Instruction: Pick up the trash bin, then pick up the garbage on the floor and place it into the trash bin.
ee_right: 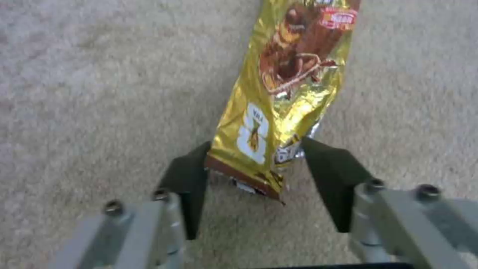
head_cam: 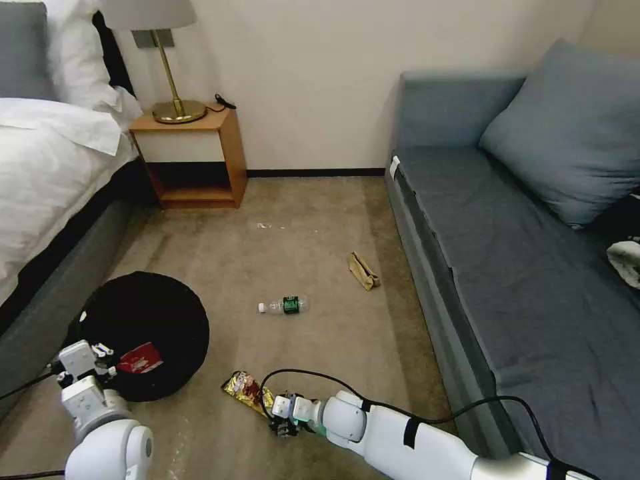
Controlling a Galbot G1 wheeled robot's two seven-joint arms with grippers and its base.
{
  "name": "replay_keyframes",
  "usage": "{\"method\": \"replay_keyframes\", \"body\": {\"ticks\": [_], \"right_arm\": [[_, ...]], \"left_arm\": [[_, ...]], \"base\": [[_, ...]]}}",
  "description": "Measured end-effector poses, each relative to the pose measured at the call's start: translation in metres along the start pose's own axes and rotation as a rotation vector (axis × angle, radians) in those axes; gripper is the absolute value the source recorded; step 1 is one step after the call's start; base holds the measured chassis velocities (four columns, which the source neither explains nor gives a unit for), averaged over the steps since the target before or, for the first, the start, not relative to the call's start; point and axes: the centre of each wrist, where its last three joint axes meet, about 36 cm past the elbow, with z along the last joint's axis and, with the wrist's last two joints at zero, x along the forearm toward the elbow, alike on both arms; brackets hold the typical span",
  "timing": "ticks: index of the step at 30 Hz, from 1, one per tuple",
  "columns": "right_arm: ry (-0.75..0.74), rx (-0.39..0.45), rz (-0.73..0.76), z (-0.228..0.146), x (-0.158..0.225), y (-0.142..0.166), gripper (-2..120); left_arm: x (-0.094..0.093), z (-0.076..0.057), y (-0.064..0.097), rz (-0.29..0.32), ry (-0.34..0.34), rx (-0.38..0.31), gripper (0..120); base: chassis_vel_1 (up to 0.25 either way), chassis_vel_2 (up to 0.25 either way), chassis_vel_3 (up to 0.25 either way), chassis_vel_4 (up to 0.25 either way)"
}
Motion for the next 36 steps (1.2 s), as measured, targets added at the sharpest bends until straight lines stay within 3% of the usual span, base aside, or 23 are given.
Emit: {"method": "replay_keyframes", "body": {"ticks": [13, 19, 22, 28, 36], "right_arm": [[-0.062, -0.047, 0.090, -0.004, 0.002, -0.002, 0], [-0.140, -0.062, 0.148, -0.003, 0.017, -0.026, 0], [-0.203, -0.099, 0.213, 0.002, 0.061, -0.069, 0], [-0.298, -0.115, 0.246, -0.005, 0.123, -0.107, 0], [-0.482, -0.052, 0.146, -0.036, 0.142, -0.105, 0]], "left_arm": [[0.000, 0.000, 0.001, 0.006, 0.000, -0.006, 5], [-0.002, -0.001, 0.002, 0.010, -0.004, -0.011, 5], [-0.003, -0.002, 0.001, 0.019, -0.004, -0.009, 5], [-0.003, -0.003, -0.001, 0.033, -0.001, -0.003, 5], [-0.002, -0.003, -0.002, 0.047, 0.003, 0.003, 5]], "base": [[0.000, 0.000, 0.000, 0.000], [0.000, 0.000, 0.000, 0.000], [0.000, 0.000, 0.000, 0.000], [0.000, 0.000, 0.000, 0.000], [0.000, 0.000, 0.000, 0.000]]}}
